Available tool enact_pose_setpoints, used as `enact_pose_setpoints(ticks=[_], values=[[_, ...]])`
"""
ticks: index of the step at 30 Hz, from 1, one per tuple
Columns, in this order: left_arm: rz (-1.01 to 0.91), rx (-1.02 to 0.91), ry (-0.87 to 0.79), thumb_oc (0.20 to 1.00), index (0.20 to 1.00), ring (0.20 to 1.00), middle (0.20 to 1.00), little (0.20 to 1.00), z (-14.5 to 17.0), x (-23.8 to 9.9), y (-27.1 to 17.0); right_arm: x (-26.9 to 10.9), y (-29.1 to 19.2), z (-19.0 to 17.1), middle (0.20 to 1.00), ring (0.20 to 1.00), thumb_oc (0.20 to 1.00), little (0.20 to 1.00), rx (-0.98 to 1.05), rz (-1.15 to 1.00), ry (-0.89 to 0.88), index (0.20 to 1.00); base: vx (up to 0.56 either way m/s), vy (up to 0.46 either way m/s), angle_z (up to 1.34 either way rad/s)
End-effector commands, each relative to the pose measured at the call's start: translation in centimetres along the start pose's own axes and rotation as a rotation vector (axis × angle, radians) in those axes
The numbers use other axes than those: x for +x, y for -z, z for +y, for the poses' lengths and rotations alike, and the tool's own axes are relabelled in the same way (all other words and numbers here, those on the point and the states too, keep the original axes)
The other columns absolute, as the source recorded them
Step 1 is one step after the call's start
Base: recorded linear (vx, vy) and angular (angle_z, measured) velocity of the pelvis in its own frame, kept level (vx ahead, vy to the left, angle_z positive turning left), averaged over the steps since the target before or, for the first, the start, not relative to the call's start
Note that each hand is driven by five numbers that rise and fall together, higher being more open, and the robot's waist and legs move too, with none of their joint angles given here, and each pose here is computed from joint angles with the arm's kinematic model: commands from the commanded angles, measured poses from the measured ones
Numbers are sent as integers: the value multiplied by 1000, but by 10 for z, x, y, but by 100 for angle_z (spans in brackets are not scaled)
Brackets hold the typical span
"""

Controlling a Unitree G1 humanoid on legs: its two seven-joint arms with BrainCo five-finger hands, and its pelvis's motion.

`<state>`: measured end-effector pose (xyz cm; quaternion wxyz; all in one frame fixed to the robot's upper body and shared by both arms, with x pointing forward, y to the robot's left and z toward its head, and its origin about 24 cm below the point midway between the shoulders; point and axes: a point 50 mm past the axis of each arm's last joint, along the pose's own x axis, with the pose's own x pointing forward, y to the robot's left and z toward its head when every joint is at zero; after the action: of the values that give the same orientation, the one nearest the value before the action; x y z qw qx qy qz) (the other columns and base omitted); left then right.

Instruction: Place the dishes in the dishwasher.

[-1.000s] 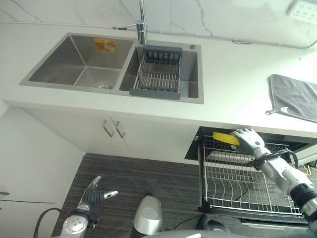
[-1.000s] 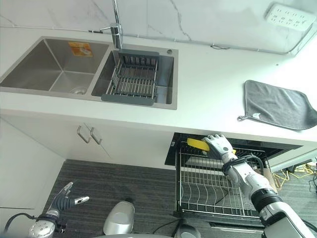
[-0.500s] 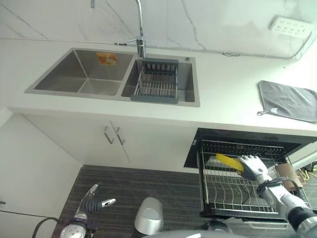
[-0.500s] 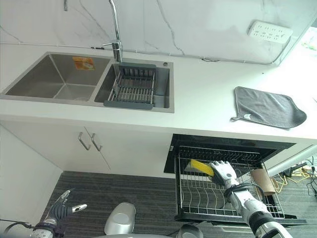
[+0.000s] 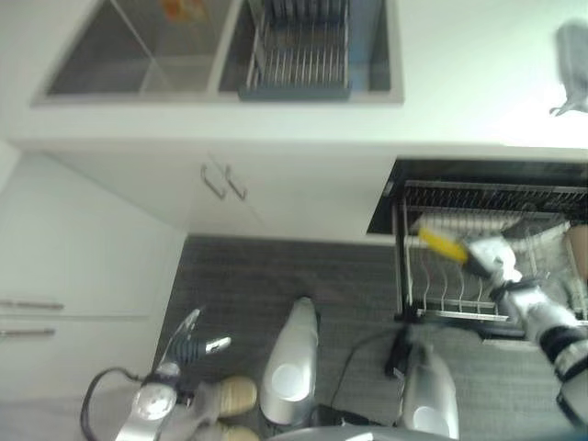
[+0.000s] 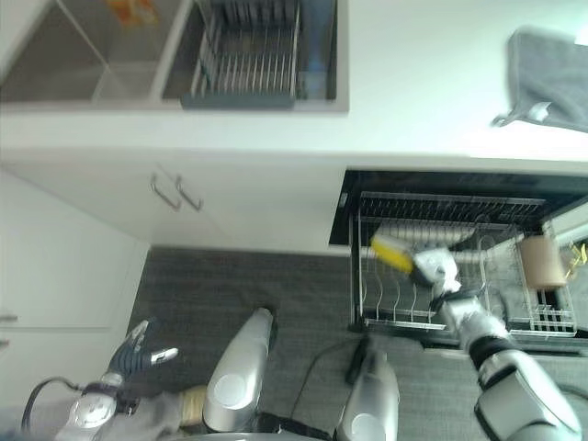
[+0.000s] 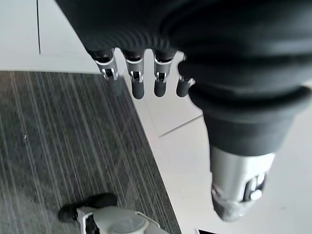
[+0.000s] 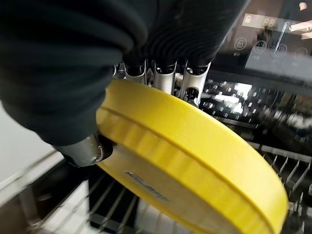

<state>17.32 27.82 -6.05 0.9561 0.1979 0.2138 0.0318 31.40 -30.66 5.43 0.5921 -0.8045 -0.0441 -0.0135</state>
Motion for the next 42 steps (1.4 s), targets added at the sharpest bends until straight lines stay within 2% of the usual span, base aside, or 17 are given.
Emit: enact_pose_setpoints(ticks=[1, 3, 8, 14, 21, 23, 29, 37, 38, 39, 42], values=[[-74, -12, -99, 1000, 1000, 1000, 1000, 1000, 30, -8, -9, 7, 11, -14, 200, 200, 200, 200, 30, 64, 64, 200, -329, -71, -7], [-151, -26, -106, 1000, 1000, 1000, 1000, 1000, 32, 1, -28, 24, 29, -43, 200, 200, 200, 200, -22, 95, 125, 200, -325, -37, 3], [-208, -59, -125, 1000, 1000, 1000, 1000, 1000, 32, 7, -43, 44, 46, -80, 200, 200, 200, 200, -96, 130, 160, 200, -165, 22, -19], [-234, -67, -136, 1000, 1000, 1000, 1000, 1000, 37, 9, -52, 52, 48, -88, 200, 200, 200, 200, -97, 126, 81, 200, -80, -7, -4], [-272, -73, -131, 1000, 1000, 1000, 1000, 1000, 39, 14, -63, 56, 41, -77, 200, 200, 200, 200, -50, 128, -75, 200, -50, -7, 0], [-284, -77, -125, 1000, 1000, 1000, 1000, 1000, 38, 16, -67, 57, 41, -72, 200, 200, 200, 200, -34, 151, -165, 200, -44, 7, 0], [-305, -73, -101, 1000, 1000, 1000, 1000, 1000, 39, 18, -76, 49, 33, -44, 200, 200, 200, 200, 104, 194, -442, 200, -20, 0, 3], [-335, -81, -77, 1000, 1000, 1000, 1000, 1000, 33, 22, -87, 36, 17, -9, 200, 200, 200, 200, 247, 289, -641, 200, -8, 10, 5], [-336, -87, -74, 1000, 1000, 1000, 1000, 1000, 31, 23, -88, 33, 15, -4, 815, 815, 815, 815, 274, 307, -664, 815, -22, 38, 8], [-337, -90, -69, 1000, 1000, 1000, 1000, 1000, 29, 24, -89, 31, 13, 0, 1000, 1000, 1000, 1000, 292, 318, -681, 1000, -19, 60, 10], [-332, -104, -58, 1000, 1000, 1000, 1000, 1000, 25, 26, -89, 28, 7, 7, 1000, 1000, 1000, 1000, 356, 353, -687, 1000, -13, 52, 5]])
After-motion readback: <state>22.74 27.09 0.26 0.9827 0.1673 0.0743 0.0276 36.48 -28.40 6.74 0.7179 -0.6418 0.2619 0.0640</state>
